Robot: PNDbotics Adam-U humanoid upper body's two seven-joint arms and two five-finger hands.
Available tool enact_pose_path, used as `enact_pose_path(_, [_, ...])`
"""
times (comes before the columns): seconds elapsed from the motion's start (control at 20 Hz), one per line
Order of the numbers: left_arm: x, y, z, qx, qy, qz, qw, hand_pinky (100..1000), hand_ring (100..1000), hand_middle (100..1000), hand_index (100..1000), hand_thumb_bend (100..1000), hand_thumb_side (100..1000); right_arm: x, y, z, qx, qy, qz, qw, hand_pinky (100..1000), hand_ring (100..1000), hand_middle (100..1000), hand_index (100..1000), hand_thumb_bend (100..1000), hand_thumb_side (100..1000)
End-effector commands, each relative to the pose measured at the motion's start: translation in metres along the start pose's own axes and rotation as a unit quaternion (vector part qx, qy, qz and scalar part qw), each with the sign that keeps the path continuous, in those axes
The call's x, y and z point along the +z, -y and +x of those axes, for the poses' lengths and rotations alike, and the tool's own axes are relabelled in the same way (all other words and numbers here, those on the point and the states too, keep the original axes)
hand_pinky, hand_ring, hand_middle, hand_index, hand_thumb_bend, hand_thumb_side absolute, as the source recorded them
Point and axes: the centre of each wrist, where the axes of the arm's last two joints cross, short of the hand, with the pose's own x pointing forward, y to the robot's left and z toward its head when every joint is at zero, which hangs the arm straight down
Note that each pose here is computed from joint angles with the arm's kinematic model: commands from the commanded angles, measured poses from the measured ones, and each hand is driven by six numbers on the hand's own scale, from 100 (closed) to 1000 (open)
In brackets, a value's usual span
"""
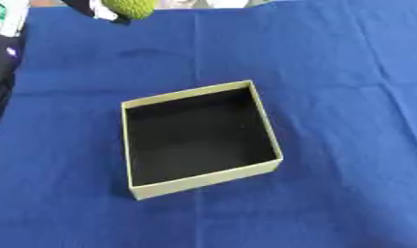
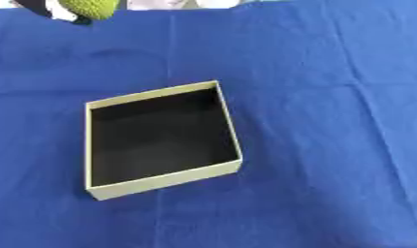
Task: Pick up objects on the table and place them in the box.
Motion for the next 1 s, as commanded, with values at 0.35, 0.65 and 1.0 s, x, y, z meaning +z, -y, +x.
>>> enact_pose_path(0.35, [-0.023,0.026,0.065,-0.043,0.139,0.054,0.988,435,429,448,576,758,100,-0.008,0.006,0.006,0.011,0.018,-0.002,1.0,738,667,475,661,100,545])
enact_pose_path(0.65, [-0.037,0.054,0.095,-0.012,0.185,0.024,0.982,443,419,437,570,763,100,-0.007,0.006,0.006,0.012,0.016,-0.002,1.0,737,667,475,660,100,545])
enact_pose_path(1.0, [-0.037,0.068,0.11,0.026,0.183,-0.003,0.983,454,407,423,565,680,100,-0.005,0.007,0.005,0.016,0.013,-0.003,1.0,737,668,476,659,100,555])
